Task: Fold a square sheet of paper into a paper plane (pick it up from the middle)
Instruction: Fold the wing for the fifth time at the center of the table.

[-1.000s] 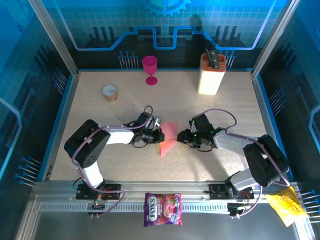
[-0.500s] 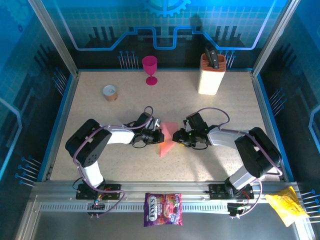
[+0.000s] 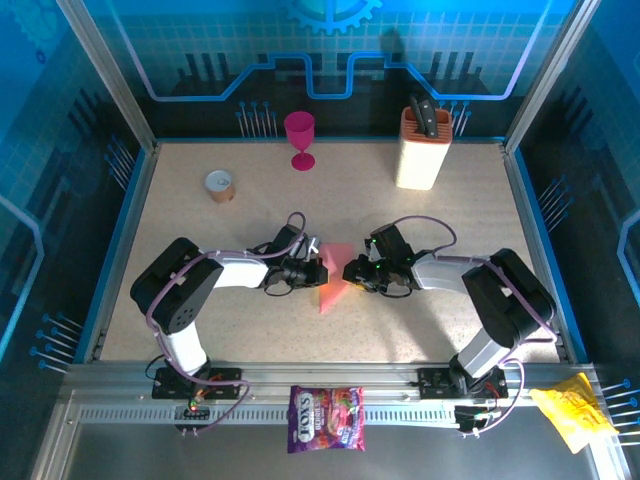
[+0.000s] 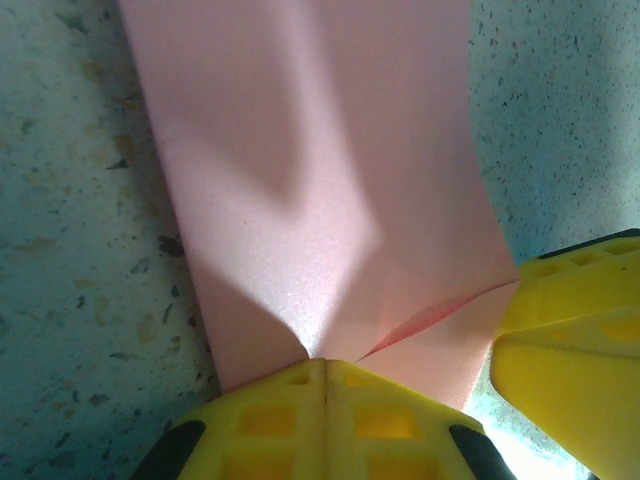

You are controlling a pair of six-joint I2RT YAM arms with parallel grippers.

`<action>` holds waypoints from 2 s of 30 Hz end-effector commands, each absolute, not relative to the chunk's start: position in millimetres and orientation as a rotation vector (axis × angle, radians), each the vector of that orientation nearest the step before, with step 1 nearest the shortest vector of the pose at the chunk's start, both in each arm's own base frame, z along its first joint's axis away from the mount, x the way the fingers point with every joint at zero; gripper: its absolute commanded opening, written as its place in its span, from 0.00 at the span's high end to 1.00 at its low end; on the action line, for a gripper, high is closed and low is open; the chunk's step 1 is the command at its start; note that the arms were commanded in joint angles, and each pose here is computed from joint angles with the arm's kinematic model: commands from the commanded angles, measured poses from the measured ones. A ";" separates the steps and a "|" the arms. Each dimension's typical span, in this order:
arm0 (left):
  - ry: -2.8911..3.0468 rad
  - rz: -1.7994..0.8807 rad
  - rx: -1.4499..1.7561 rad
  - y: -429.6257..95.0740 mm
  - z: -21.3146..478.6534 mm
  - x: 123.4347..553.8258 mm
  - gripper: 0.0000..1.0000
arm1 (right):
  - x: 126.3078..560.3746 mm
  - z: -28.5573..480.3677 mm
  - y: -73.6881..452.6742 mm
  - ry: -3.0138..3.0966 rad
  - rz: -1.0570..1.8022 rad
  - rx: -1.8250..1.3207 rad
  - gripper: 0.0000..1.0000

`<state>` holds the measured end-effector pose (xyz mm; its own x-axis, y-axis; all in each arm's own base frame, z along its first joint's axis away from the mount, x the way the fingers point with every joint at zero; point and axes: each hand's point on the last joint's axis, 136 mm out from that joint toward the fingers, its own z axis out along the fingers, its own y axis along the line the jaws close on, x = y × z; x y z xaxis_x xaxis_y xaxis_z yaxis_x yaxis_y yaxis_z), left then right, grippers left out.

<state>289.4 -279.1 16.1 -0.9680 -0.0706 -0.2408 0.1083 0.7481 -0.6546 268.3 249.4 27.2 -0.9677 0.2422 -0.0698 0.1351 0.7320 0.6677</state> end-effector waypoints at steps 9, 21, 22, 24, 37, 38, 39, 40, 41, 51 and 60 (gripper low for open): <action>2.712 -1.026 0.058 -271.9 11.9 288.1 0.94 | 269.1 23.4 251.8 2.795 1.058 0.322 0.88; 2.592 -0.965 0.105 -262.9 51.4 294.3 0.70 | 267.3 34.4 249.0 2.781 1.013 0.343 1.00; 2.570 -0.930 0.125 -262.0 58.3 291.7 0.63 | 267.1 36.9 249.0 2.779 0.999 0.341 1.00; 2.540 -0.852 0.195 -264.0 68.0 282.5 0.56 | 265.5 40.7 248.2 2.778 0.968 0.340 1.00; 2.324 -0.378 0.491 -293.4 59.9 237.7 0.49 | 260.1 52.0 242.1 2.786 0.885 0.346 1.00; 2.313 -0.352 0.502 -295.5 57.9 237.2 0.49 | 259.4 51.9 242.0 2.788 0.883 0.346 1.00; 2.298 -0.333 0.521 -299.2 55.9 236.7 0.49 | 258.7 51.8 241.4 2.789 0.880 0.346 1.00; 2.285 -0.309 0.536 -301.9 53.5 236.1 0.49 | 258.4 52.3 241.4 2.789 0.879 0.346 1.00; 2.272 -0.282 0.548 -304.0 51.8 236.2 0.49 | 258.2 52.0 240.7 2.789 0.874 0.347 1.00; 2.205 -0.173 0.553 -314.1 45.8 249.2 0.50 | 253.9 54.8 239.2 2.790 0.865 0.340 1.00; 2.196 -0.179 0.597 -327.0 45.1 252.4 0.60 | 250.8 50.5 239.9 2.800 0.863 0.341 1.00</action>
<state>246.8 -306.7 32.9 -0.5849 0.3503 -0.7316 0.4385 0.8953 0.0781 255.4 232.3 45.4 -0.9517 0.2854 -0.1135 0.1760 0.8096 0.5600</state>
